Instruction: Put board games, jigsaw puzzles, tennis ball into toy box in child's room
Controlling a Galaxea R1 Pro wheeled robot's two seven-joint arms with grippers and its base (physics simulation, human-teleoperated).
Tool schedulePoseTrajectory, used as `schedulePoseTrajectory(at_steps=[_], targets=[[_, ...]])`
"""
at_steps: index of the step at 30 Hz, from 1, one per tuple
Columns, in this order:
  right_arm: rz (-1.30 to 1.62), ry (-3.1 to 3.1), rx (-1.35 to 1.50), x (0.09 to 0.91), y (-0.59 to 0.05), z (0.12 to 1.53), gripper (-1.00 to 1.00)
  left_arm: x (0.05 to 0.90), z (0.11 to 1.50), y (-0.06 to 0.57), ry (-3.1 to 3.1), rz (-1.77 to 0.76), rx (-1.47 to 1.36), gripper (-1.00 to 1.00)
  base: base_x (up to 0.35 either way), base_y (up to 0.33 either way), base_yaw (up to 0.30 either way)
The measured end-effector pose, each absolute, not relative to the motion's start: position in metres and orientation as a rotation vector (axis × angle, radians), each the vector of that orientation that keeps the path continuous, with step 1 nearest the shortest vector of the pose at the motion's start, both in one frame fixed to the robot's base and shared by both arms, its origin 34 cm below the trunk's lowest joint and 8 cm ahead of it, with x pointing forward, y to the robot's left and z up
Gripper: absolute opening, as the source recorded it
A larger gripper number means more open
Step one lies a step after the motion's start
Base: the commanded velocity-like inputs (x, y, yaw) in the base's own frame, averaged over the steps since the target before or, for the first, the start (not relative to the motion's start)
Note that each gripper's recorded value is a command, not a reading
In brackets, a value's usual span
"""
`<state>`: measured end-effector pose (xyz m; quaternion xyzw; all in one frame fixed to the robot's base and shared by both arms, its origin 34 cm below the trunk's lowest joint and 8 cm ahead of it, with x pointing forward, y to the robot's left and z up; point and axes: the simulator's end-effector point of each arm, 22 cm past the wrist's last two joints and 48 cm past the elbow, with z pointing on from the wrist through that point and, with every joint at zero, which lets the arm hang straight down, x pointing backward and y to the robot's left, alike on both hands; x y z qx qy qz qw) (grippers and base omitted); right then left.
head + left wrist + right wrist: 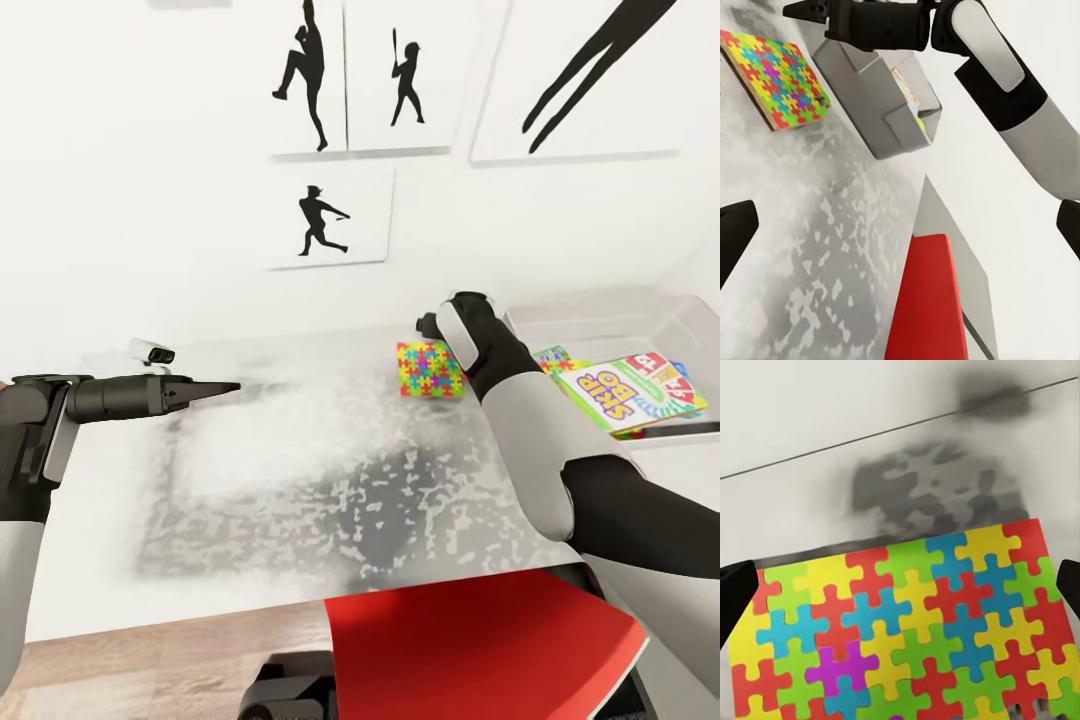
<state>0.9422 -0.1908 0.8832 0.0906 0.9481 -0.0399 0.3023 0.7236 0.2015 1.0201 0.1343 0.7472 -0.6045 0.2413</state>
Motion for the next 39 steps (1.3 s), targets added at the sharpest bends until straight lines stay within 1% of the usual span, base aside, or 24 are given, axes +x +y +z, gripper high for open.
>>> schedulePoseTrajectory(at_steps=[33,39], targets=[[-0.088,2.510,0.256,0.945,-0.191,0.886,1.00,0.724,1.019,0.201,2.045,-1.654,0.366,1.00,0.000,0.000,0.000],[-0.101,2.503,0.268,0.946,-0.200,0.886,1.00,0.724,1.019,0.201,2.045,-1.654,0.366,1.00,0.000,0.000,0.000]])
